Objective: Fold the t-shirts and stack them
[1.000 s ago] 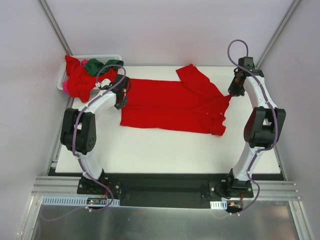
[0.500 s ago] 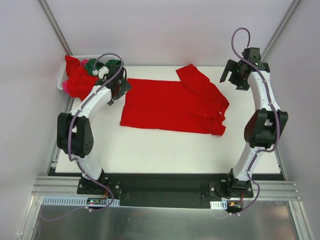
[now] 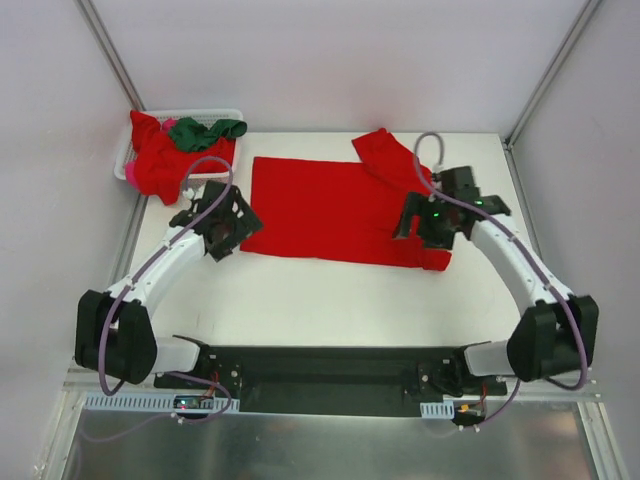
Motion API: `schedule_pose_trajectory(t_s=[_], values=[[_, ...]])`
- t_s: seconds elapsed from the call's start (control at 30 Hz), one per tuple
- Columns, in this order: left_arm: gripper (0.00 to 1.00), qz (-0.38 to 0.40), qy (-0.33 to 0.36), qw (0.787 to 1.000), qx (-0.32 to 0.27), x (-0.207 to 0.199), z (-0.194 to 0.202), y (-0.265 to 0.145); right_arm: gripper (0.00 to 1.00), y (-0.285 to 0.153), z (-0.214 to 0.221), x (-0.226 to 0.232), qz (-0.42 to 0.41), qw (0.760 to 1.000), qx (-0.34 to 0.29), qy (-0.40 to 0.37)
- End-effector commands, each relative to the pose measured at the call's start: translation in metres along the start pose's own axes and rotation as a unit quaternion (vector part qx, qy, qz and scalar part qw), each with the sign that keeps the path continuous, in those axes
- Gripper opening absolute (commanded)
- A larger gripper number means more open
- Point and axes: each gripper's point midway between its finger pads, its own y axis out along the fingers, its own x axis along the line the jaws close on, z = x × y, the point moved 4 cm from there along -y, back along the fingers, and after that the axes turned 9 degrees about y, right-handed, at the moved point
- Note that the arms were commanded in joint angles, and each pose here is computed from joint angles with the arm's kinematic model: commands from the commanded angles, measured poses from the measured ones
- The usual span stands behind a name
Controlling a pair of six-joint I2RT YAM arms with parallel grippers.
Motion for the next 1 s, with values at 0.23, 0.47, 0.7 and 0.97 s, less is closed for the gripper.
schedule_pose_trajectory(t_s=[0.23,0.47,0.7,0.97], values=[[0.82,-0.046,-0.033,0.997,0.051,0.021,0.012,0.029,0.69,0.021,-0.003,-0.002,0.139,0.99,0.003,-0.023],[0.73,-0.064,-0.036,0.994,0.078,0.015,0.01,0.061,0.67,0.006,0.015,-0.076,0.212,0.977,0.017,0.017],[0.58,-0.079,-0.04,0.993,0.078,0.012,0.005,0.078,0.56,0.005,0.018,-0.079,0.236,0.972,0.013,-0.007],[0.46,-0.099,-0.045,0.99,0.087,0.019,0.011,0.087,0.47,0.023,0.021,-0.084,0.251,0.966,0.051,-0.01]])
